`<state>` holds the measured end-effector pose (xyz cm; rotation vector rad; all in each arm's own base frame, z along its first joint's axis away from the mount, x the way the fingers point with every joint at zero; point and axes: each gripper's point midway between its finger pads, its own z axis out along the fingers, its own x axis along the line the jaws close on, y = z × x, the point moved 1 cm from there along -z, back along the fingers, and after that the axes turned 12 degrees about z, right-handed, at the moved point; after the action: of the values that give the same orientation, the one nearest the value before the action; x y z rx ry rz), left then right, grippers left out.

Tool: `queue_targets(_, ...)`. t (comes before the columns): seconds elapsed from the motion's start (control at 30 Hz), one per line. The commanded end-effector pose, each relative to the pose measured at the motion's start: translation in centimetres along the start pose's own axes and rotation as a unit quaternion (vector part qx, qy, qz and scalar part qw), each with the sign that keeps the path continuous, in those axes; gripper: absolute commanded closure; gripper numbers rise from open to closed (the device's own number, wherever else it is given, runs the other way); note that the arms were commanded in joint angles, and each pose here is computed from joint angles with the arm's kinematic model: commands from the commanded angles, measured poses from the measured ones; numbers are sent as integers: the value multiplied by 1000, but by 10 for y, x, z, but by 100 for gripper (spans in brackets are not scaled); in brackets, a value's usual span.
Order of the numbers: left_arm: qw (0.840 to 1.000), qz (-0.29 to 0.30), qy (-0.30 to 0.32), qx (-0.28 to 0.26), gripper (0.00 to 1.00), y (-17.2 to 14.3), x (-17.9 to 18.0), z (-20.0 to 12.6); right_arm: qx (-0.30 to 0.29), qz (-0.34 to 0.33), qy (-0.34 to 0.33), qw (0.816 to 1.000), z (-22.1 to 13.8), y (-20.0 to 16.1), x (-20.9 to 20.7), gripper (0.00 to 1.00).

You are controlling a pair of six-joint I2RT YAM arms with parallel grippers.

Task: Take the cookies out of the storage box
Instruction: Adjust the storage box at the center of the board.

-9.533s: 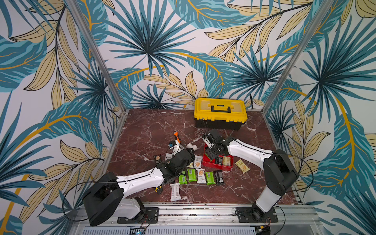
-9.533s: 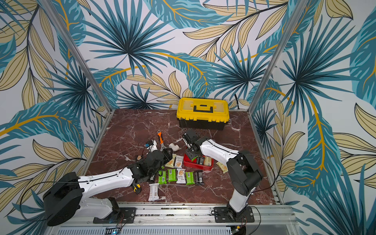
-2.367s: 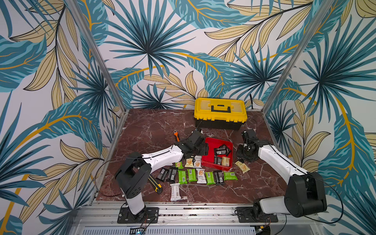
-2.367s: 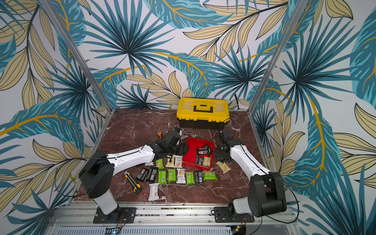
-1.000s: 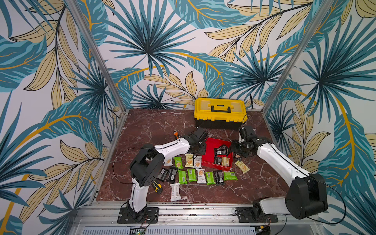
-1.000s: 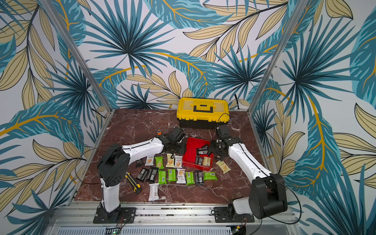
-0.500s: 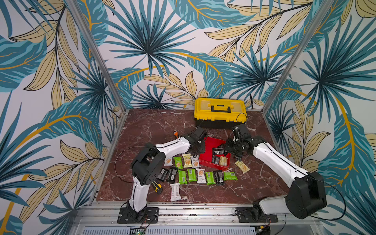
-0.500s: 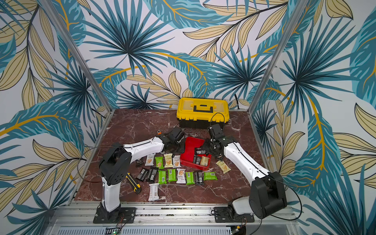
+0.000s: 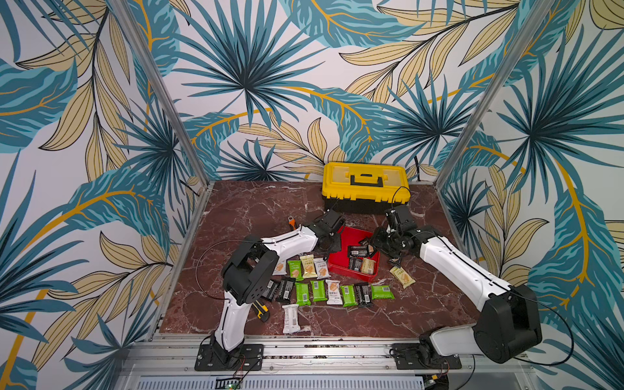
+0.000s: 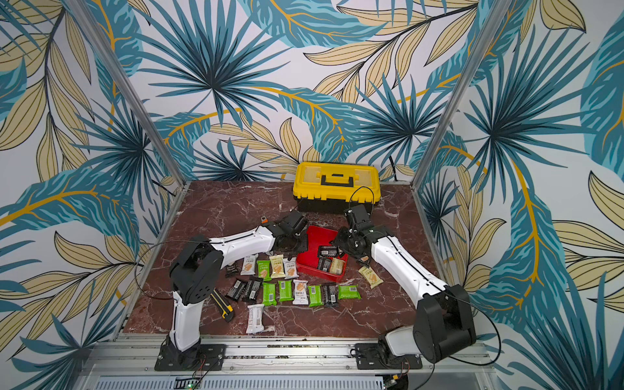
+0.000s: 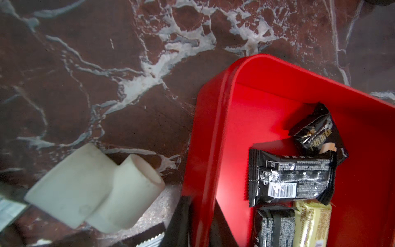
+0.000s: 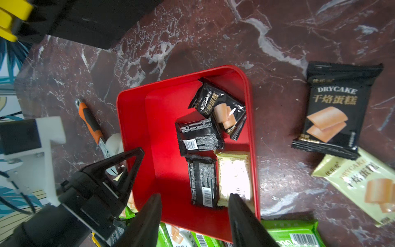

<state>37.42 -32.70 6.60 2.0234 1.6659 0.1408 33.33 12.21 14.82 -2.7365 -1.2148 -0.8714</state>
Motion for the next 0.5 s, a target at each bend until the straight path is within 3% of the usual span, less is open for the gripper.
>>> queue_targets(0.0,999,-35,-12,-14,82,14,-6,5,8,27,6,1000,13,-3,5,45)
queue_targets(0.33,996,-87,-34,1,81,6,-11,10,1,123,-43,991,44,-13,5,42)
queue_targets(0.47,995,-88,-42,4,75,3,-14,9,-23,133,-58,989,53,-6,7,40)
